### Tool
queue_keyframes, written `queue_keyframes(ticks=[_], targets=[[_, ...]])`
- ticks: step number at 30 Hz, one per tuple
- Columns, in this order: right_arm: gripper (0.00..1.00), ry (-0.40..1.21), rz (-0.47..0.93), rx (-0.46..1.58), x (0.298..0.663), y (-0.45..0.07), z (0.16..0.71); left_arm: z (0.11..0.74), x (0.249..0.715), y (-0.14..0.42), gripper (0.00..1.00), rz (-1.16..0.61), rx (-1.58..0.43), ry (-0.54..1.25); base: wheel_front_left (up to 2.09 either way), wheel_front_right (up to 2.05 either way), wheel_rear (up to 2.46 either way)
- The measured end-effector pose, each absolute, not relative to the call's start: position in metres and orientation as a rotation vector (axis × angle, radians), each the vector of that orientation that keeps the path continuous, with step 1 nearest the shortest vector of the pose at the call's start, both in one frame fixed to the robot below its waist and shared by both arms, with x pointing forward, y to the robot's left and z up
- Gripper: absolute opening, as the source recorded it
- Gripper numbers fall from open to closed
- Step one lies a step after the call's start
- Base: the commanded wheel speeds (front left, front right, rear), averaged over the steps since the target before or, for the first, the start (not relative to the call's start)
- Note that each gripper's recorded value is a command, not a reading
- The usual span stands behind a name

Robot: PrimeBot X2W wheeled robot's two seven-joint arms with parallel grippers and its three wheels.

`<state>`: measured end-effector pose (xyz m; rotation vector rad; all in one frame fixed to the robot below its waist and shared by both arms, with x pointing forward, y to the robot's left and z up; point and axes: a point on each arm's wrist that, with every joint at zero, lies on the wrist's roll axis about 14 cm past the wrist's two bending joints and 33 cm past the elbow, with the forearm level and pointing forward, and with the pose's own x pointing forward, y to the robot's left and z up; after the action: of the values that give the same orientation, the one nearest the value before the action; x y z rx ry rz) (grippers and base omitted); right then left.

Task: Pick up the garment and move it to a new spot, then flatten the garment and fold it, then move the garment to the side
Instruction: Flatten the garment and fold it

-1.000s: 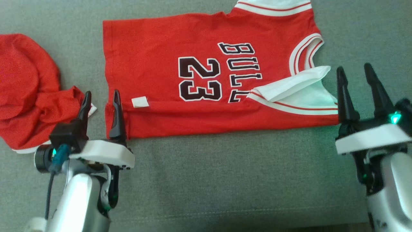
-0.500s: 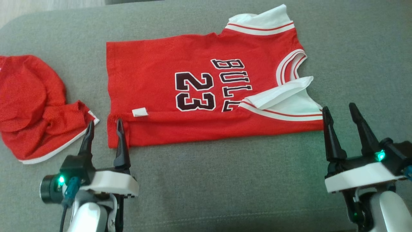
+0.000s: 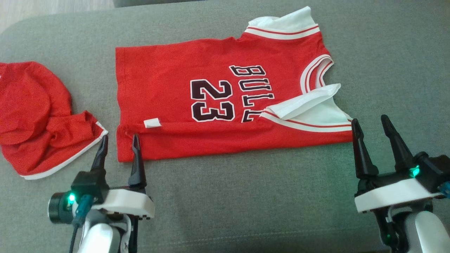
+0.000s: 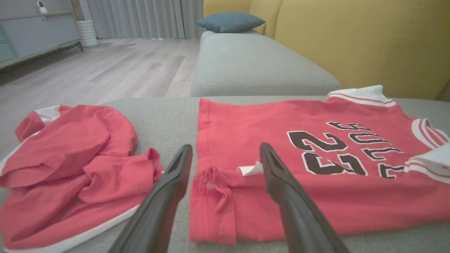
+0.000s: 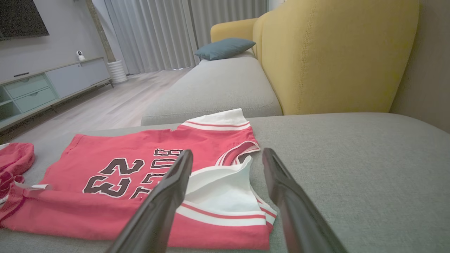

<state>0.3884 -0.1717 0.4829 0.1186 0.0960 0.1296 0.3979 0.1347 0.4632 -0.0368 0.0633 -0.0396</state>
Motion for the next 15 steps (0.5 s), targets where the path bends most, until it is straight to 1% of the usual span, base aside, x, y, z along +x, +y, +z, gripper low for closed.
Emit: queue_keyframes(ticks=[4,10,15], targets=[[1.00,0.129,0.134,0.119,0.390,-0.170,0.475,0.448,0.396,0.133,1.00,-0.048,-0.032,0.124,0.00,0.00,0.00],[1.00,0.240,0.148,0.108,0.391,-0.168,0.443,0.414,0.399,0.129,1.00,-0.070,-0.050,0.249,0.00,0.00,0.00],[1.00,0.304,0.137,0.099,0.404,-0.174,0.421,0.393,0.408,0.126,1.00,-0.083,-0.074,0.315,0.00,0.00,0.00]])
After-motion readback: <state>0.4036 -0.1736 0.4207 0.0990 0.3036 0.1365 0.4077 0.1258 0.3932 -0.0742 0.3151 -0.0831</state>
